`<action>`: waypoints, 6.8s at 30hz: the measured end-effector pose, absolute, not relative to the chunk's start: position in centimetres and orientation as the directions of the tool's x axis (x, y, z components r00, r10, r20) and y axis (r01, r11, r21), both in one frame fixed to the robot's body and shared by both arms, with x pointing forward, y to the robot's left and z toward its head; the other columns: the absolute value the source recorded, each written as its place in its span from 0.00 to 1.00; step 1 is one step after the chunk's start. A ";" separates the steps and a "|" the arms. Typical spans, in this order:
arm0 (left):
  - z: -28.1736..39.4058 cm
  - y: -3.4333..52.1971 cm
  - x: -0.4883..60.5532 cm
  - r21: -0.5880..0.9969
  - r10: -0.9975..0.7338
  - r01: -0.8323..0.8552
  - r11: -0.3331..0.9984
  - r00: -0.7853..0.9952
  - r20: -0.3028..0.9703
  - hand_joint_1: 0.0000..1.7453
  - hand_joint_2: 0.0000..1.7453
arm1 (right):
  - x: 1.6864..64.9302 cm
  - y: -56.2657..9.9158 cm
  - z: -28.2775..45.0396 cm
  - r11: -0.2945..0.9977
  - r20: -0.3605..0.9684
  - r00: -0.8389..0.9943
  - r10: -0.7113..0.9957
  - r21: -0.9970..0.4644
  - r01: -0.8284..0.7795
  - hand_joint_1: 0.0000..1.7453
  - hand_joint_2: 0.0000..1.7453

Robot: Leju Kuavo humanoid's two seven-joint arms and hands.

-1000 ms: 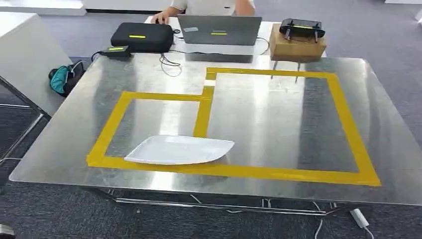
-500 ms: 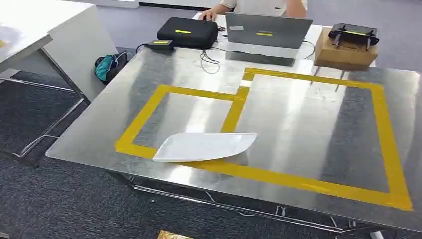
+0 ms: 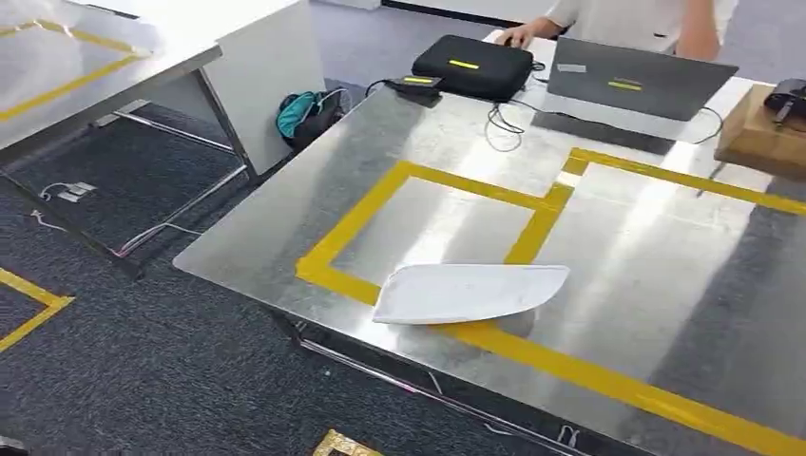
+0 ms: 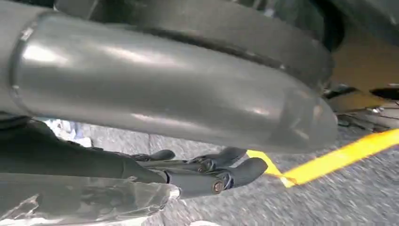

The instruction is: Take the parts from the cabinet and place them on the table.

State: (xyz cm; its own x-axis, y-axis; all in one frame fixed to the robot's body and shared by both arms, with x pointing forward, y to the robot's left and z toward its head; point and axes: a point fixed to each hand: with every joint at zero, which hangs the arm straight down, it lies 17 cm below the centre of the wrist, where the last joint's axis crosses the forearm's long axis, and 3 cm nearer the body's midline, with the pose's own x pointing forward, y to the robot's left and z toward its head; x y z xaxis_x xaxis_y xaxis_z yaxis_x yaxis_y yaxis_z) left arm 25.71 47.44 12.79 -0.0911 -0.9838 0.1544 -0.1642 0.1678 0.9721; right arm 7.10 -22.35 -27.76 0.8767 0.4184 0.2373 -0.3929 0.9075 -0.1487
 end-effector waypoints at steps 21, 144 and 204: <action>13.0 48.4 25.4 0.978 -0.991 -0.166 0.125 -0.067 0.116 0.00 0.00 | 7.5 -22.4 -27.7 0.905 0.236 0.875 0.424 -0.153 -0.397 0.00 0.00; 9.5 47.4 23.9 0.963 -0.973 -0.152 0.221 0.029 0.228 0.00 0.00 | 7.2 -22.8 -27.7 0.914 0.253 0.879 0.405 -0.149 -0.378 0.00 0.00; 0.3 52.6 18.3 0.879 -0.792 -0.213 0.426 0.381 0.477 0.00 0.00 | 7.6 -23.7 -27.7 0.913 0.267 0.875 0.405 -0.168 -0.371 0.00 0.00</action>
State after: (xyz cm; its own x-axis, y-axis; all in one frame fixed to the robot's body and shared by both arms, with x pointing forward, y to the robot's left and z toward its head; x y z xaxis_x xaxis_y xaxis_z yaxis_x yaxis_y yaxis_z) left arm 18.30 52.57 0.28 0.3815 -0.7920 0.4767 -0.2133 0.4263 0.8791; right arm 7.64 -23.69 -27.72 0.8748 0.4046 0.2666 -0.3710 0.9132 -0.1685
